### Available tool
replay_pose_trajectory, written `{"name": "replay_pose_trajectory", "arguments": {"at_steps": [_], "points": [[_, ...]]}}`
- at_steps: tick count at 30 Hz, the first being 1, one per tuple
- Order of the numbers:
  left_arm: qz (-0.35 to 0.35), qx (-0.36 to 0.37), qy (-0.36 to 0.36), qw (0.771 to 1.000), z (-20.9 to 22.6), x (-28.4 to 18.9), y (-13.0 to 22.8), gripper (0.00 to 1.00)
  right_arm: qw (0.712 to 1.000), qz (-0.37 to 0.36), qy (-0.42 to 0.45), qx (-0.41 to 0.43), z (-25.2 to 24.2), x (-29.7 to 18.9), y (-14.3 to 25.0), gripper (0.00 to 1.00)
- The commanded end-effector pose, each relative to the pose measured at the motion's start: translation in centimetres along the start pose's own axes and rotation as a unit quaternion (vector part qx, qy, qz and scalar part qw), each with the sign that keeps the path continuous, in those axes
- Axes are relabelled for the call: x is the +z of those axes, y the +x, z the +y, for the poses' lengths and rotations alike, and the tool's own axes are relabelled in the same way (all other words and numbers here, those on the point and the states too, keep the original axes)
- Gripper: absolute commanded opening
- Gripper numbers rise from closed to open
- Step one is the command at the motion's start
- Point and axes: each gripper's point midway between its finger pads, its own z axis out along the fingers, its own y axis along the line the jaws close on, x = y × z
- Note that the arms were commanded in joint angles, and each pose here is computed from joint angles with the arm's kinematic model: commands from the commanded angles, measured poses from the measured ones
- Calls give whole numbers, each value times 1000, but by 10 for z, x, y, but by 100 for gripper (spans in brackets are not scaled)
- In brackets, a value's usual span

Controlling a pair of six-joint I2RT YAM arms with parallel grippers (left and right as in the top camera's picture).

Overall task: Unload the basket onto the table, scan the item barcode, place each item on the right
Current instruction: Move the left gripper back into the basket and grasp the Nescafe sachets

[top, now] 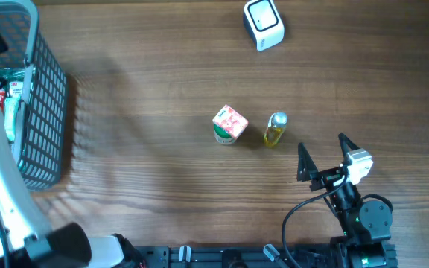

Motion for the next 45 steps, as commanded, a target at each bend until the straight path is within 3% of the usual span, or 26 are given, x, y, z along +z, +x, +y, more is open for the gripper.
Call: {"name": "replay_pose_trajectory", "arguments": {"at_steps": [1,12,15,17,28,40,42,44,45], "points": [[72,21,-13,997,10,48,34,100,1000,-3,5,0,-2,0,-1,100],[257,80,15,963,16,150,151,100,1000,-3,5,1,-2,0,-1,100],[295,127,94,943,-2,166,185,100,1000,-3,5,0,-2,0,-1,100],[302,160,137,930,-10,171,198,100,1000,-3,5,1,-2,0,-1,100],[342,215,183,896,-21,198,247,100,1000,-3,5,1,-2,0,-1,100],[377,201,181,886,-15,229,291,100,1000,-3,5,1,-2,0,-1,100],[380,199,181,885,-15,232,296,92,1000,-3,5,0,-2,0,-1,100],[380,199,181,885,-15,233,298,77,1000,-3,5,1,-2,0,-1,99],[381,199,181,885,-15,233,298,64,1000,-3,5,1,-2,0,-1,100]]}}
